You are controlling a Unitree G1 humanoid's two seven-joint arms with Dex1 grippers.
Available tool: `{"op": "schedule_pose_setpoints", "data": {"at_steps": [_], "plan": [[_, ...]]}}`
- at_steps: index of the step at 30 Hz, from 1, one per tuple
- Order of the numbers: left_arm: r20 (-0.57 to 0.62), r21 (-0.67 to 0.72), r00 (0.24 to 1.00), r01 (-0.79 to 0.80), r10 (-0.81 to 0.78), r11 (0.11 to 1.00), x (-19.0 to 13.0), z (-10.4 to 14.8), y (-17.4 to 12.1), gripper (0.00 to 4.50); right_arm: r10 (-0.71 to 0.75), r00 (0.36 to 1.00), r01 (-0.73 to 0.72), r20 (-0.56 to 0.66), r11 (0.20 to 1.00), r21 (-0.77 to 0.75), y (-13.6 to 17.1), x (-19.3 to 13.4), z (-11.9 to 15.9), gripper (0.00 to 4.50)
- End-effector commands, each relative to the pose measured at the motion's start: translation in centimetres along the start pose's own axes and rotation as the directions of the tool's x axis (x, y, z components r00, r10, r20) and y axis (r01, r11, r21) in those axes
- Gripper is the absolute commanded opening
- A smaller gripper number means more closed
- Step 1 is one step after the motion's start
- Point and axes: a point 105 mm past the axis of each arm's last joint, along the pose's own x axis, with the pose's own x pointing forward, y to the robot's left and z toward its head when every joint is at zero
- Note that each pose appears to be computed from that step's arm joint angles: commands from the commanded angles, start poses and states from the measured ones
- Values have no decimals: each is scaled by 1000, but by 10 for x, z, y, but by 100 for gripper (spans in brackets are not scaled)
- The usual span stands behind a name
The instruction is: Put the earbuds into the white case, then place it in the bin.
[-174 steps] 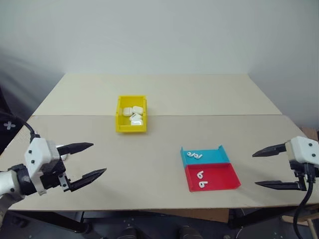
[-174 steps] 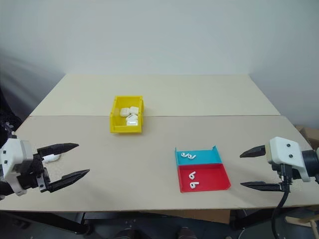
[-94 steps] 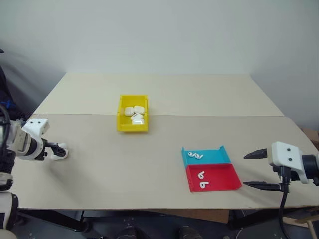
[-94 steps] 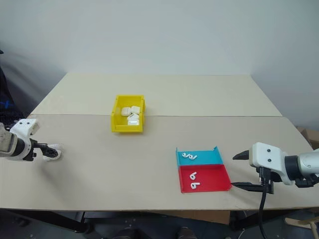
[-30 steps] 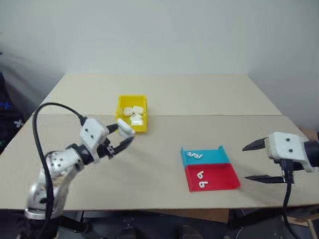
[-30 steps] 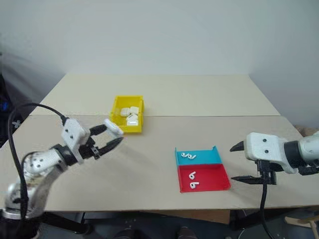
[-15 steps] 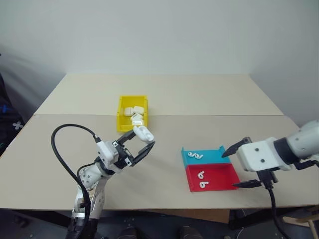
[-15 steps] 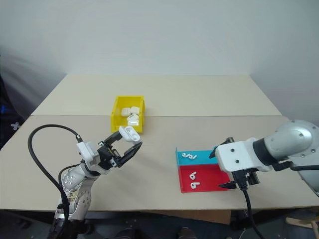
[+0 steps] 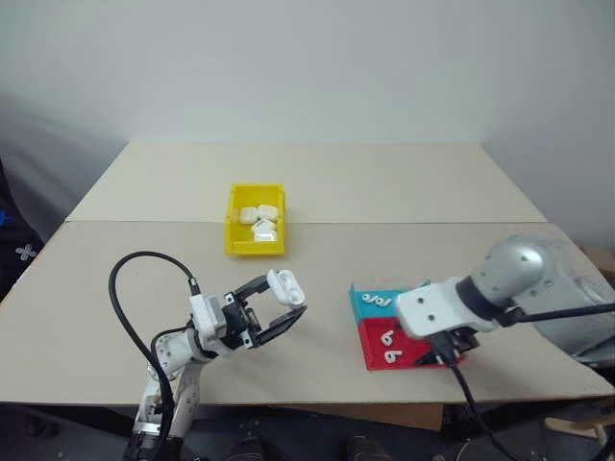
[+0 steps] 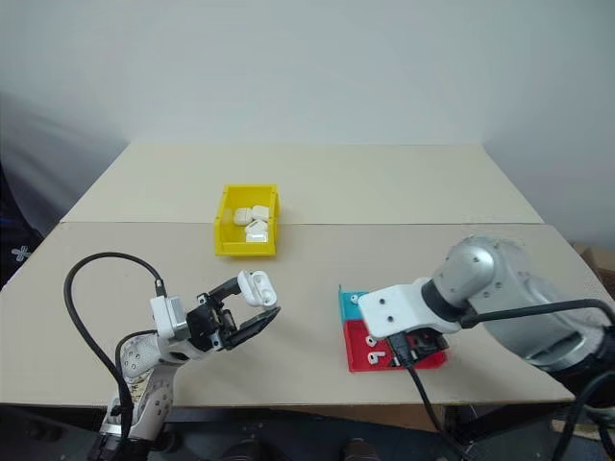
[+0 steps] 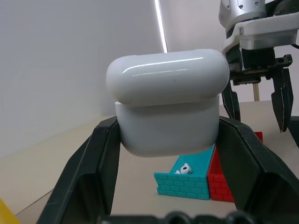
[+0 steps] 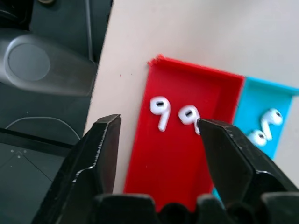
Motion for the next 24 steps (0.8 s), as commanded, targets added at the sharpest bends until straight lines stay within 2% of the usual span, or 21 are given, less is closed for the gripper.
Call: {"op": "schedule_pose_setpoints", "data": {"at_steps": [1, 24], "plan": [[30, 59, 999, 9, -11, 998, 6, 11, -3, 277, -29, 999, 28, -43, 999, -16, -4, 6, -1, 328], [-2, 55, 1000, 6, -5, 998, 8, 11, -4, 277, 16, 997, -19, -73, 999, -41, -3, 37, -5, 328]]}}
